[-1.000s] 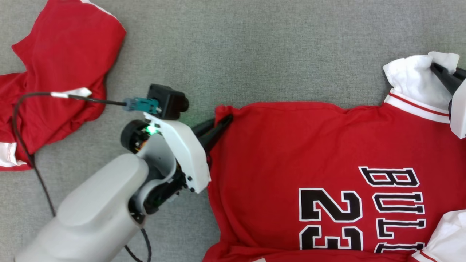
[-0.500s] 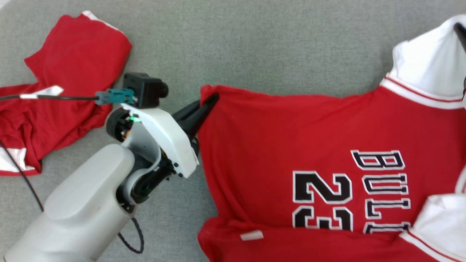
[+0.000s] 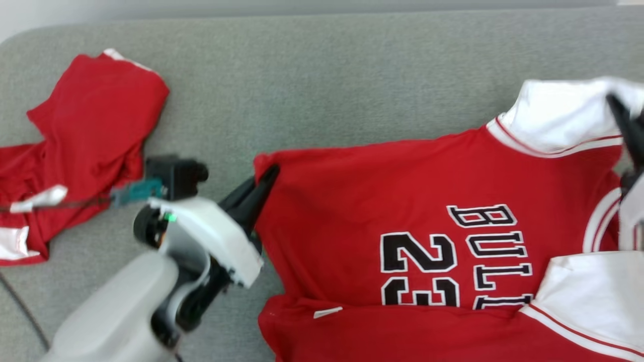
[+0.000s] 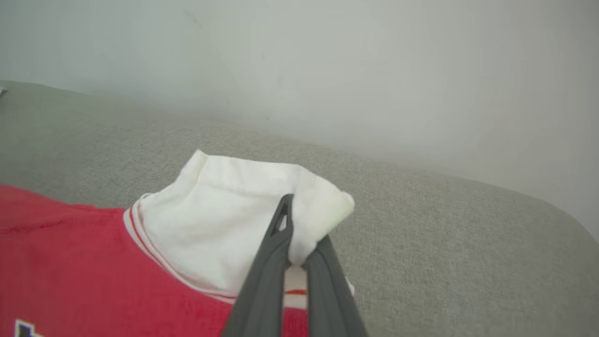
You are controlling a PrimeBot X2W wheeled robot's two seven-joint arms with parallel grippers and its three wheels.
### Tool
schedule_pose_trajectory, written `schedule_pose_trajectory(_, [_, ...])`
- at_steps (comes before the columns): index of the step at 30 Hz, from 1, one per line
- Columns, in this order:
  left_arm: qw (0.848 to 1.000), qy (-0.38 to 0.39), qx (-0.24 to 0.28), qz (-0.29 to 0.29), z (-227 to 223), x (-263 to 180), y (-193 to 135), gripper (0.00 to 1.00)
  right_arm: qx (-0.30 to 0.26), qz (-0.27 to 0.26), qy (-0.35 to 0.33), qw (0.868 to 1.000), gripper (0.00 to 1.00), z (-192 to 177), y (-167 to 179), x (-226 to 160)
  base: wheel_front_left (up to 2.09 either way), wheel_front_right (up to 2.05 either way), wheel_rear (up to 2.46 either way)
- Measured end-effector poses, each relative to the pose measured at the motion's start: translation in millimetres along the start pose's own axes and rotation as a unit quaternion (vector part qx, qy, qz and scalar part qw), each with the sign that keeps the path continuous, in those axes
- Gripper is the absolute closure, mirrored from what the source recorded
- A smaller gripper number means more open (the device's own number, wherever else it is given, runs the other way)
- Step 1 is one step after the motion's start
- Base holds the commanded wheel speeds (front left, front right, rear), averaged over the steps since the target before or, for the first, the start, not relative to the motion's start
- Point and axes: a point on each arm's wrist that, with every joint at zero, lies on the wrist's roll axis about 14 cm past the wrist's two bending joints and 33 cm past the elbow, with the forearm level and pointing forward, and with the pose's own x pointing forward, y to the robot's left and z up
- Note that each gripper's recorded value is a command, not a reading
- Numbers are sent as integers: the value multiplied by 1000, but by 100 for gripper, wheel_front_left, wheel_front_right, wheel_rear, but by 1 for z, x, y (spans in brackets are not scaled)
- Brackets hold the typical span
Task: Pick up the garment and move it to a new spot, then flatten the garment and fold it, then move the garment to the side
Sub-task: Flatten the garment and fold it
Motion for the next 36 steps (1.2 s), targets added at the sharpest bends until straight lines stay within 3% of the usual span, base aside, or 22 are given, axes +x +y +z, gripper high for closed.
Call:
schedule_pose_trajectory(12, [997, 5, -77, -3, -37, -39, -31, 100, 79, -30, 18, 996, 100, -63, 8, -80, 0, 0, 0])
schedule_pose_trajectory(21, [995, 12, -95, 17, -48, -47, -24, 100, 106, -50, 8, 993, 100, -74, 10, -93, 0, 0, 0])
schedule_pose_trajectory(26, [995, 6, -97, 21, -47, -49, -22, 90, 111, -57, -1, 992, 100, -73, 8, -99, 0, 0, 0])
schedule_pose_trajectory(28, [995, 4, -97, 21, -46, -52, -23, 83, 113, -61, -8, 992, 100, -72, 7, -103, 0, 0, 0])
schedule_pose_trajectory(29, [995, 3, -96, 21, -46, -52, -24, 71, 114, -62, -10, 992, 100, -72, 7, -104, 0, 0, 0])
schedule_pose_trajectory(30, [995, 4, -97, 20, -47, -53, -25, 38, 115, -63, -11, 991, 100, -72, 7, -106, 0, 0, 0])
schedule_pose_trajectory(31, [995, 4, -97, 20, -48, -55, -26, 0, 116, -64, -10, 991, 85, -73, 7, -109, 0, 0, 0])
schedule_pose_trajectory(32, [995, 7, -97, 21, -51, -56, -27, 0, 117, -66, -7, 991, 76, -76, 7, -111, 0, 0, 0])
schedule_pose_trajectory(33, [995, 12, -96, 23, -55, -58, -27, 0, 118, -67, 0, 991, 76, -80, 8, -114, 0, 0, 0])
schedule_pose_trajectory(34, [995, 18, -92, 25, -59, -59, -27, 0, 119, -68, 7, 991, 61, -84, 9, -117, 0, 0, 0])
schedule_pose_trajectory(36, [996, 24, -83, 29, -64, -62, -26, 0, 120, -67, 24, 990, 0, -93, 11, -122, 0, 0, 0])
